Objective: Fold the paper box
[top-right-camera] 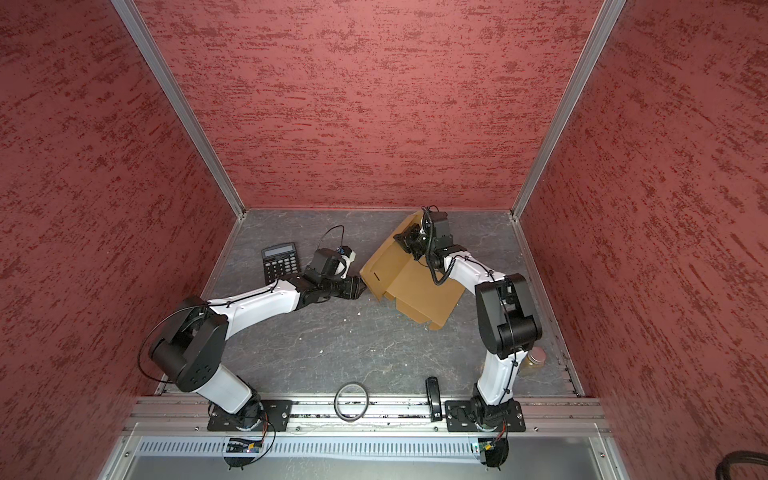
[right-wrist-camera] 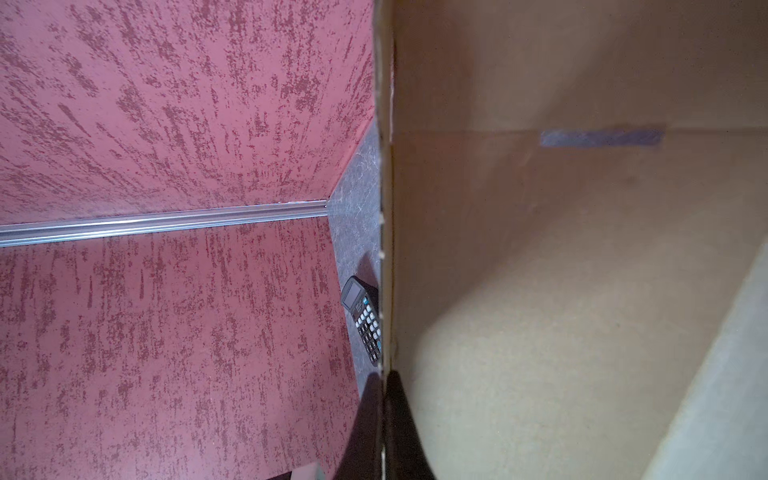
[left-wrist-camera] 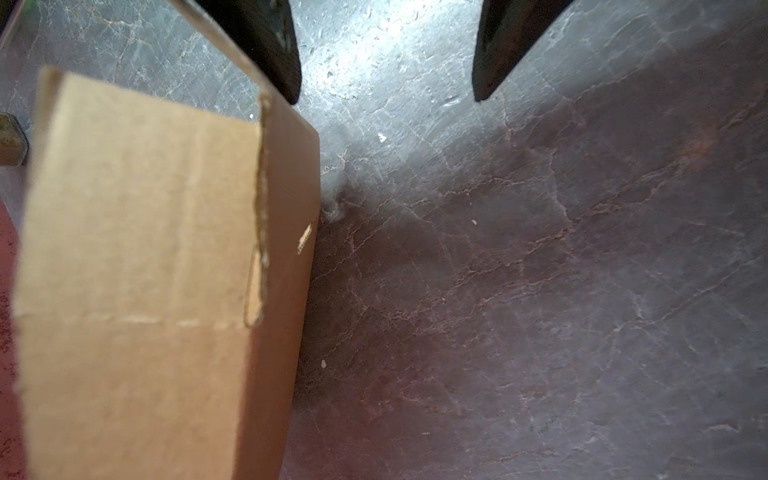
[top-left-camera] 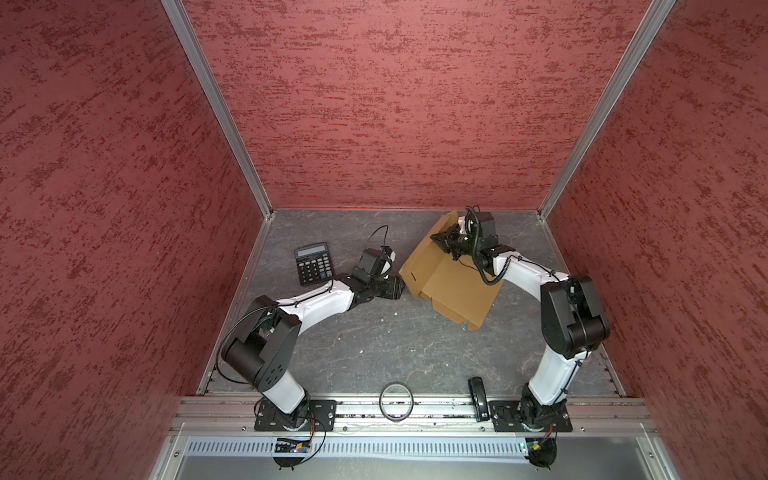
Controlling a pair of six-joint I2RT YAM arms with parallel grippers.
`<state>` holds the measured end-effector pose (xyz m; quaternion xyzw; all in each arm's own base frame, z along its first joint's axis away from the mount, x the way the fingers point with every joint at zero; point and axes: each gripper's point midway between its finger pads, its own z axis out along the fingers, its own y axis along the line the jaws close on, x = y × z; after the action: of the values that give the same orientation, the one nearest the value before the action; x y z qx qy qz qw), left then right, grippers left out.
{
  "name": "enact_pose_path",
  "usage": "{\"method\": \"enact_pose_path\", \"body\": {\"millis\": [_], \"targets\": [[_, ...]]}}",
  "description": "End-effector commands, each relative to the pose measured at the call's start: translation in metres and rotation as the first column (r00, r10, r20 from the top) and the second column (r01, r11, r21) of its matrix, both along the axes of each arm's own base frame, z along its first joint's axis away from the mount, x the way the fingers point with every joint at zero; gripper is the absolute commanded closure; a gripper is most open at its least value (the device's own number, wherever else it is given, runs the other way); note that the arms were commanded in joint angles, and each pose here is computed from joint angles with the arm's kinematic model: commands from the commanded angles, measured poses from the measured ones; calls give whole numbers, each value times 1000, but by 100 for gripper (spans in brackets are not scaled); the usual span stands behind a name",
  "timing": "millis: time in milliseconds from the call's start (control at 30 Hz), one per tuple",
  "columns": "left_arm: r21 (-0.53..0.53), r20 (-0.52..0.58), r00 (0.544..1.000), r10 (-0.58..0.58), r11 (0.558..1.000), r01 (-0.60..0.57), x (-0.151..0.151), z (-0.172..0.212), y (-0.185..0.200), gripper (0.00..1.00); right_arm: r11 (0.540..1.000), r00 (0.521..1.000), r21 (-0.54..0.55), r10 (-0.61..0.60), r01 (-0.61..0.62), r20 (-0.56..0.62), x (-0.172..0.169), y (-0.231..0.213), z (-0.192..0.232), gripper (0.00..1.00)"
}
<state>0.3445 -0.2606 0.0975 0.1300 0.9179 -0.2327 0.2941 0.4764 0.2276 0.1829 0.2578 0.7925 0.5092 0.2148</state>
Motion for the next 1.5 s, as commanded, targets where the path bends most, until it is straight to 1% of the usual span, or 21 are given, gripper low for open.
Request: {"method": "enact_pose_path", "body": {"millis": [0, 300, 500, 700, 1000, 1233, 1300, 1367, 1467], "targets": [[-54, 53, 999, -11, 998, 14, 11, 18, -17, 34, 1000, 999, 13, -4, 4, 32, 3, 7, 11, 96], [-77, 75, 997, -3, 997, 9, 17, 28, -22, 34, 1000, 999, 13, -1, 0, 33, 4, 11, 11, 96], [-82, 74, 997, -10, 997, 16, 19, 25, -27, 34, 1000, 1000, 13, 2, -3, 29, 4, 12, 11, 96], [-87, 76, 997, -20, 996, 27, 20, 24, -31, 36, 1000, 1000, 11, -1, 1, 23, 4, 13, 8, 96], [-102, 83, 996, -9, 995, 18, 19, 28, -39, 41, 1000, 1000, 10, -14, 14, 25, 5, 13, 7, 97], [-120, 82, 996, 19, 993, -9, 17, 33, -46, 42, 1000, 999, 21, -23, 22, 31, 5, 15, 8, 97], [-105, 77, 996, 37, 994, -29, 18, 31, -43, 45, 999, 999, 27, -25, 24, 36, 4, 16, 10, 97], [-72, 73, 995, 60, 996, -55, 21, 28, -38, 51, 999, 999, 27, -25, 24, 38, 3, 17, 11, 97], [-16, 76, 993, 88, 996, -87, 24, 22, -28, 58, 999, 999, 28, -21, 20, 49, 2, 17, 15, 97]]}}
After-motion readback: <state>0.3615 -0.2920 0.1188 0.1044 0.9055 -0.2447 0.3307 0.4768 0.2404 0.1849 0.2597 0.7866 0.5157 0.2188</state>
